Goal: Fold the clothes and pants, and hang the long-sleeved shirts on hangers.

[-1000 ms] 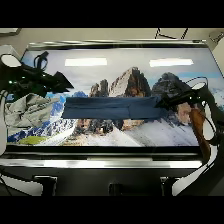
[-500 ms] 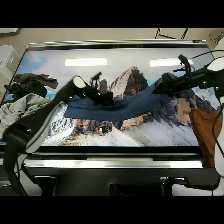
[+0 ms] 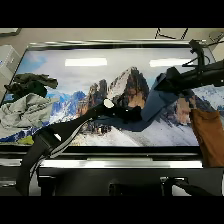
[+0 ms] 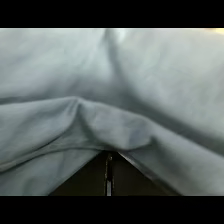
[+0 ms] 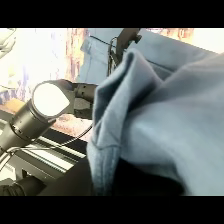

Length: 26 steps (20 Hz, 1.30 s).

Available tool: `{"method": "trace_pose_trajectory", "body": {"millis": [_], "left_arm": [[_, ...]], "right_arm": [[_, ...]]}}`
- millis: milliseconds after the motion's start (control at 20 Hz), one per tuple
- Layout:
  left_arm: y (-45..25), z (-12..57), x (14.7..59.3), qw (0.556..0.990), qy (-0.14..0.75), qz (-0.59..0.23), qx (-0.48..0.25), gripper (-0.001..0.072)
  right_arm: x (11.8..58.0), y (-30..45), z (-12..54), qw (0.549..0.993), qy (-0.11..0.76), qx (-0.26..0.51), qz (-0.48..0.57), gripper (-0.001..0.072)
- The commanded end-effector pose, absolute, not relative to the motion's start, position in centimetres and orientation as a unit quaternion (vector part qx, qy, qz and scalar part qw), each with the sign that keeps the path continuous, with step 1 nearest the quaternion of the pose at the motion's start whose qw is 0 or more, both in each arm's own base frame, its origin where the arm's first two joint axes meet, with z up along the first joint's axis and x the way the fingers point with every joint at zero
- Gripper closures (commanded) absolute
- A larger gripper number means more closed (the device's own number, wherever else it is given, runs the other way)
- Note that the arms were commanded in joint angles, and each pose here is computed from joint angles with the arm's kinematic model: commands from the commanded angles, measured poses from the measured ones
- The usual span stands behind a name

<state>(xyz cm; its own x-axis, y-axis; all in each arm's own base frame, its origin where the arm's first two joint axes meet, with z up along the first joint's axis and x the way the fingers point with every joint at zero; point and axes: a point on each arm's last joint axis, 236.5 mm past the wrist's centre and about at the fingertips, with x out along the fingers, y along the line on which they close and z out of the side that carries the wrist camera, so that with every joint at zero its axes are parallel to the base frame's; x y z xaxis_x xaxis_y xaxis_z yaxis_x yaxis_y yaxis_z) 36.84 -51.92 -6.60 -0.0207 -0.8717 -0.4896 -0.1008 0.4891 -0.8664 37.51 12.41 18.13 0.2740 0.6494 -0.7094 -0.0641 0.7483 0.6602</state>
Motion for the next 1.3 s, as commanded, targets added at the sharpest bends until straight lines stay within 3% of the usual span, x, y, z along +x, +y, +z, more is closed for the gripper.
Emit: {"method": "trace_pose_trajectory", "body": {"millis": [0,250,400,450,500,550,600,750,850,950,1050,1150,1250], "left_arm": [[-48.9,-5.7,41.1,0.630,0.600,-0.311,-0.383,0.0681],[-29.7,3.4,50.5,0.749,0.531,-0.261,-0.298,0.0680],[-20.7,12.7,52.4,0.811,0.448,-0.229,-0.300,0.0679],[-18.9,15.9,52.4,0.828,0.416,-0.225,-0.300,0.0679],[-17.7,18.1,52.0,0.841,0.394,-0.223,-0.295,0.0679],[-16.7,20.0,51.4,0.854,0.377,-0.221,-0.284,0.0679],[-16.0,21.1,50.7,0.862,0.369,-0.217,-0.272,0.0679],[-13.7,22.1,48.3,0.879,0.379,-0.203,-0.208,0.0678],[-12.3,22.0,46.9,0.882,0.392,-0.193,-0.176,0.0678],[-11.6,22.3,46.2,0.882,0.397,-0.188,-0.168,0.0678],[-11.7,22.7,45.9,0.884,0.394,-0.190,-0.167,0.0678],[-12.0,22.8,45.8,0.883,0.394,-0.193,-0.166,0.0678],[-12.5,22.8,45.6,0.882,0.395,-0.197,-0.166,0.0678]], "right_arm": [[38.5,14.5,17.2,0.745,0.557,0.269,0.249,0.0676],[41.2,26.2,11.2,0.701,0.578,0.281,0.308,0.0675],[42.1,34.3,4.6,0.655,0.602,0.331,0.314,0.0669],[42.4,36.7,2.3,0.641,0.607,0.355,0.307,0.0603],[42.8,38.9,0.0,0.624,0.611,0.387,0.295,0.0363],[43.0,40.3,-1.4,0.606,0.613,0.419,0.286,0.0056],[43.2,40.6,-2.1,0.593,0.615,0.436,0.283,0.0026],[44.2,35.1,-1.0,0.603,0.622,0.404,0.293,0.0031],[44.3,26.6,-0.2,0.629,0.645,0.344,0.265,0.0030],[42.9,14.8,-1.0,0.655,0.691,0.261,0.160,0.0029],[39.9,5.9,-2.2,0.648,0.725,0.226,0.055,0.0030],[36.9,4.5,-4.3,0.624,0.734,0.267,0.034,0.0031],[34.6,8.3,-7.0,0.600,0.731,0.312,0.088,0.0031]]}}
